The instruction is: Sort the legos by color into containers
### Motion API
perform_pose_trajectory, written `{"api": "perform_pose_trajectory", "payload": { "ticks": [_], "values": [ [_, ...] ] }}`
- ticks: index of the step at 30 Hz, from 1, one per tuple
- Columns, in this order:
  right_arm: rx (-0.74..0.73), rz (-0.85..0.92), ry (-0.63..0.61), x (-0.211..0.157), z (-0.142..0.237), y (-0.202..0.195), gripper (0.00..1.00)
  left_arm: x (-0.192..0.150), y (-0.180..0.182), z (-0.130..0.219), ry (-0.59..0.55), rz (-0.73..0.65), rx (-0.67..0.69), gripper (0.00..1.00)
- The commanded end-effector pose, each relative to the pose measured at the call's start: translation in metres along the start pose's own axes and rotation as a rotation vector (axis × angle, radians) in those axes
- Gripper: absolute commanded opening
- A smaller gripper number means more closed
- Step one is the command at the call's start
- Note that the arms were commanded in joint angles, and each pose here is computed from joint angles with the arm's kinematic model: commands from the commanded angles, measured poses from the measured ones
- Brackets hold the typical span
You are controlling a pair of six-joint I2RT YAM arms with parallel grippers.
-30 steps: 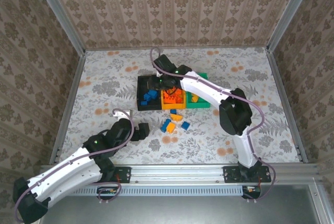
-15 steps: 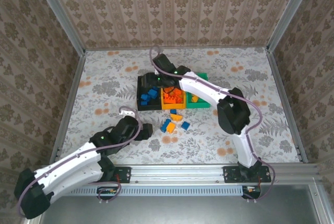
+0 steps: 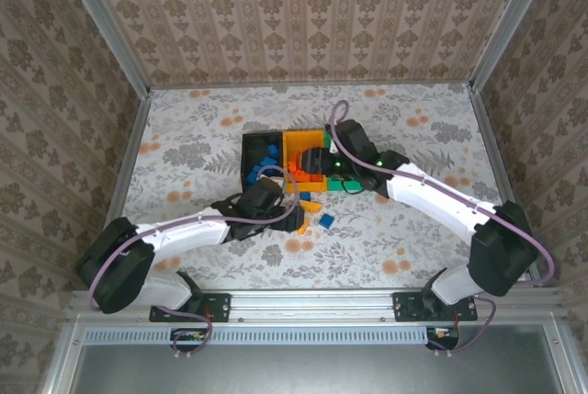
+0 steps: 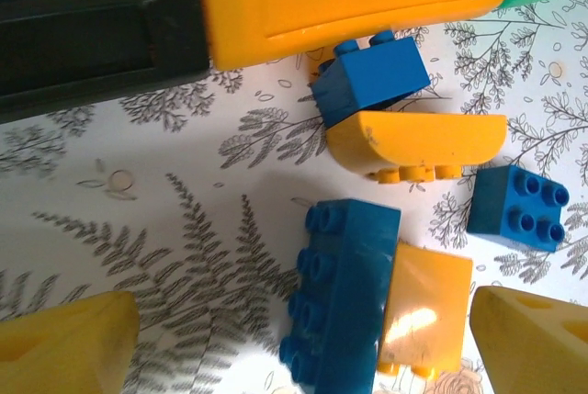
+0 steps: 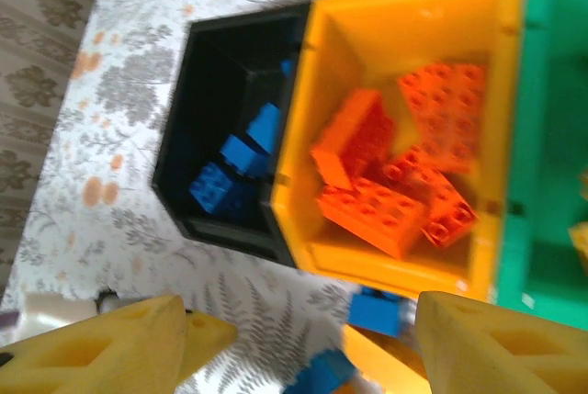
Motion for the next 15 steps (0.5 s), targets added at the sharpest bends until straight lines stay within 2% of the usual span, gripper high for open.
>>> {"api": "perform_pose_trajectory", "payload": {
  "ticks": [1, 8, 15],
  "values": [
    [0.008, -0.035, -0.065, 0.004, 0.018, -0.009, 0.68, 0.01, -0.007, -0.004, -0.007, -0.032, -0.031, 0.92],
    [0.008, -0.064, -0.101, 0.006, 0.033, -0.021, 0.69, -0.012, 0.015, -0.012, 0.083, 0.005, 0.089, 0.81],
    [0.02, -0.066, -0.133, 0.011, 0.044, -0.019, 0.69, -0.032, 0.045, 0.013, 0.088, 0.073, 0.191, 0.7]
  ]
}}
Point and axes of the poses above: each hand's point on the last joint's axis, 136 mm out from that joint toward the fingers, its own z axis back along the fingers, its own y axis along the line the jaws close on, x = y × z, the point moved 5 cm from there along z, back along the fingers, and after that the axes turned 8 degrees about -z, right-handed, at the moved point
